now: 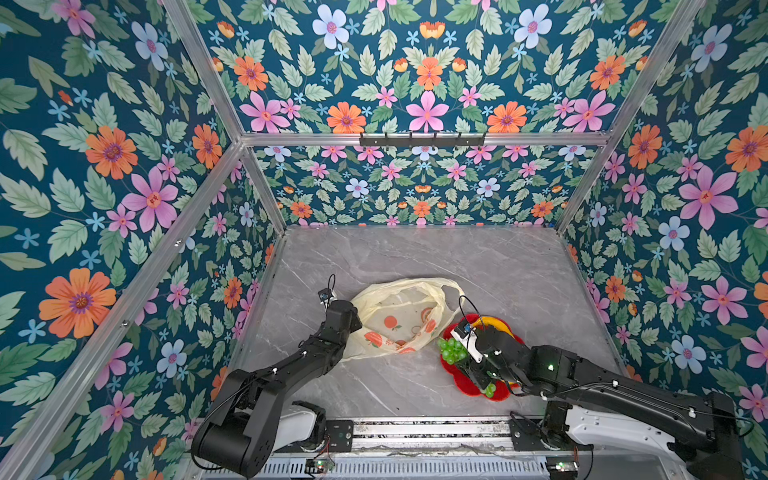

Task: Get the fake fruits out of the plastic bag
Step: 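Carry the grapes over the red plate and lower them onto the fruits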

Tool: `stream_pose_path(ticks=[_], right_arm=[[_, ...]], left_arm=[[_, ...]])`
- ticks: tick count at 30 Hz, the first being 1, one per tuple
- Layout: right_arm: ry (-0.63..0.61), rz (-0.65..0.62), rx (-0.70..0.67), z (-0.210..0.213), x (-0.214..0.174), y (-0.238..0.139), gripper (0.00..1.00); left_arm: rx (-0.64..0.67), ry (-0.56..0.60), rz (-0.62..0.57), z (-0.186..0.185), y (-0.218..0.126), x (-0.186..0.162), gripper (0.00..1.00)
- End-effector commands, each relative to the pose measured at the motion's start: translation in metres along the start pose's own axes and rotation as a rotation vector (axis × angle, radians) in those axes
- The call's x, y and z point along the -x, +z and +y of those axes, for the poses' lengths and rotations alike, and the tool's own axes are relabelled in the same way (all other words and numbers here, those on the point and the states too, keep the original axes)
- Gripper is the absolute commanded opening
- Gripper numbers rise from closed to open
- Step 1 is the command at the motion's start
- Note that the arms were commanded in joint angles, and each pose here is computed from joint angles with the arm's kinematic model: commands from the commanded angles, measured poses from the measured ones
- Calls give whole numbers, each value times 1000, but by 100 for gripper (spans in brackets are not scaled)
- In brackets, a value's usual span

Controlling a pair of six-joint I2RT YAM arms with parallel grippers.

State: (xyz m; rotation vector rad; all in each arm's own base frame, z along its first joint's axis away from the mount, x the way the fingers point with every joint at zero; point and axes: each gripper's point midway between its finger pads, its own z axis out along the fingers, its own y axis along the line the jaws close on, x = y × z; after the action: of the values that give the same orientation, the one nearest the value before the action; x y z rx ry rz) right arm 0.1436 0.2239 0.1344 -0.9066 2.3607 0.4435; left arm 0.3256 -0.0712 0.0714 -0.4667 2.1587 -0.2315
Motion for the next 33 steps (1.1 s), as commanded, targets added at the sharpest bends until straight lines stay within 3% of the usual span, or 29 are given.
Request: stream_pose_path(ticks=[1, 14, 24, 33], right_arm=[[42, 9, -18, -2, -8, 5, 45], [1, 93, -120, -17, -20, 13, 46], [-37, 133, -120, -13, -16, 18, 48], [24, 243, -158, -16, -36, 34, 49]], left_arm=[[5, 9, -6, 0, 1, 2, 0], [9, 14, 0, 0, 2, 1, 0], [15, 16, -3, 1, 2, 2, 0], [16, 16, -6, 2, 1, 3, 0]])
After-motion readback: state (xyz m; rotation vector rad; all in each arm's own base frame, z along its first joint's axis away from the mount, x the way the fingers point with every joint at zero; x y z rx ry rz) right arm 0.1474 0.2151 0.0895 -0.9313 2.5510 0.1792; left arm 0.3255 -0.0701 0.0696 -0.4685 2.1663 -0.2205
